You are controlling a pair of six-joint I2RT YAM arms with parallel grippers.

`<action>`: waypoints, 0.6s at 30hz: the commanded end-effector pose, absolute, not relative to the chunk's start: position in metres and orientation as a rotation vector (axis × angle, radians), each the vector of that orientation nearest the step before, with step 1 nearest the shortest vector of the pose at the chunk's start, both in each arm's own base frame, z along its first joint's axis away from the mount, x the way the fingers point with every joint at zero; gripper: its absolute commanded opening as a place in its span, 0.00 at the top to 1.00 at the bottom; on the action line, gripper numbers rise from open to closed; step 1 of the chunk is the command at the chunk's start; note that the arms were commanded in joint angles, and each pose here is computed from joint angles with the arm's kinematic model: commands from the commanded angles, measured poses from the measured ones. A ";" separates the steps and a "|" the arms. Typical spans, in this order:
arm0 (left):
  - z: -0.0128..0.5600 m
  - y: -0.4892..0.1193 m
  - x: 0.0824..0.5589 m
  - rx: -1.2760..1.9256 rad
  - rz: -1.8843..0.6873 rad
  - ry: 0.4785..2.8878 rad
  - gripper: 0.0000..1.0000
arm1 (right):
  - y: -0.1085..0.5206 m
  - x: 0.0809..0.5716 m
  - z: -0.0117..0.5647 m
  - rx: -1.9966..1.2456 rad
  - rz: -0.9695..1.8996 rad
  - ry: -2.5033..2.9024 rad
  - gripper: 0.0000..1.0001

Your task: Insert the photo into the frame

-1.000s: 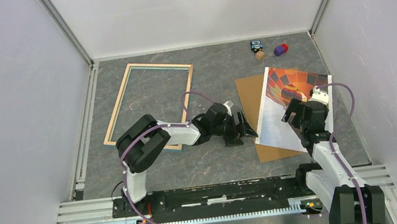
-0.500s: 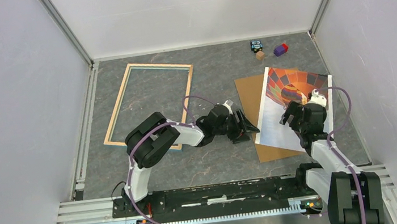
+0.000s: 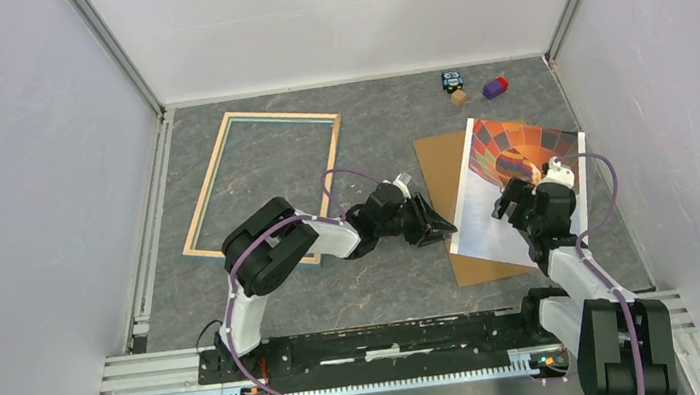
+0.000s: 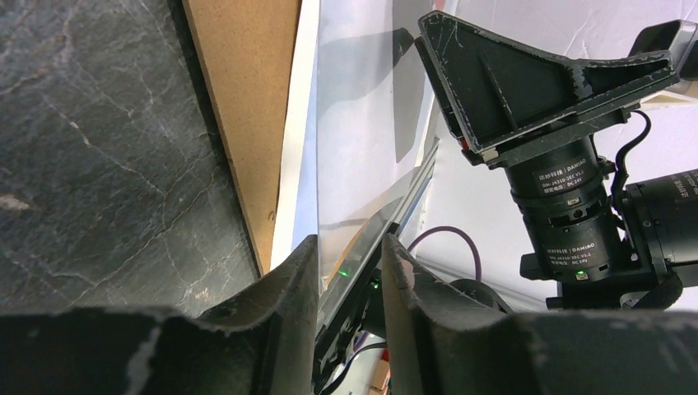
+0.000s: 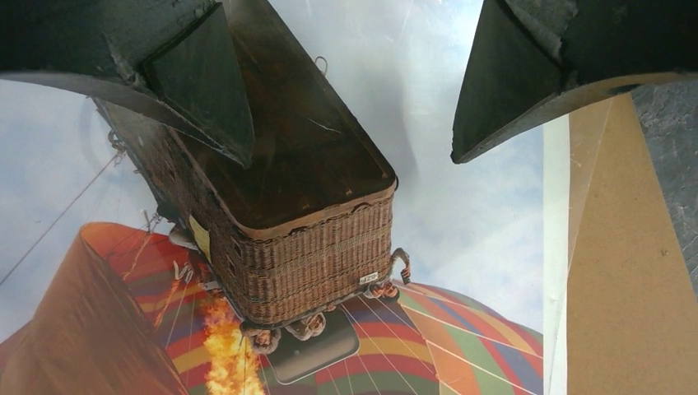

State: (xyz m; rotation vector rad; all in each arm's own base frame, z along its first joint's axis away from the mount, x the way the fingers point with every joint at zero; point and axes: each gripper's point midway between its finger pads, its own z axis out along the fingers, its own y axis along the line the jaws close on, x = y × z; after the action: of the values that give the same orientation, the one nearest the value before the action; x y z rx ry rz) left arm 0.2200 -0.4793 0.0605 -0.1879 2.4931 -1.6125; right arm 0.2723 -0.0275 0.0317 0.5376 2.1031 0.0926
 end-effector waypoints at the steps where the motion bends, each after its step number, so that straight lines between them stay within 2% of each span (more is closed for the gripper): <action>1: 0.074 -0.493 0.228 -0.208 -1.676 2.438 0.63 | -0.017 0.262 0.017 0.544 0.156 2.159 0.06; 7: 0.068 -0.499 0.237 -0.155 -1.576 2.471 0.71 | -0.016 0.263 0.018 0.532 0.160 2.159 0.07; 13: 0.063 -0.488 0.244 -0.072 -1.420 2.528 0.98 | -0.015 0.264 0.023 0.489 0.157 2.151 0.10; 18: 0.075 -0.449 0.254 -0.053 -1.340 2.517 0.98 | -0.002 0.269 0.033 0.389 0.228 2.116 0.10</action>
State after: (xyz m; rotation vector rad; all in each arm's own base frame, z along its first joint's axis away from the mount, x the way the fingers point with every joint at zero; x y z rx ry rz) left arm 0.2383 -0.4814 0.0487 -0.1364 2.5760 -1.4321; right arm 0.2723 -0.0146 0.0332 0.4737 2.1114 0.1658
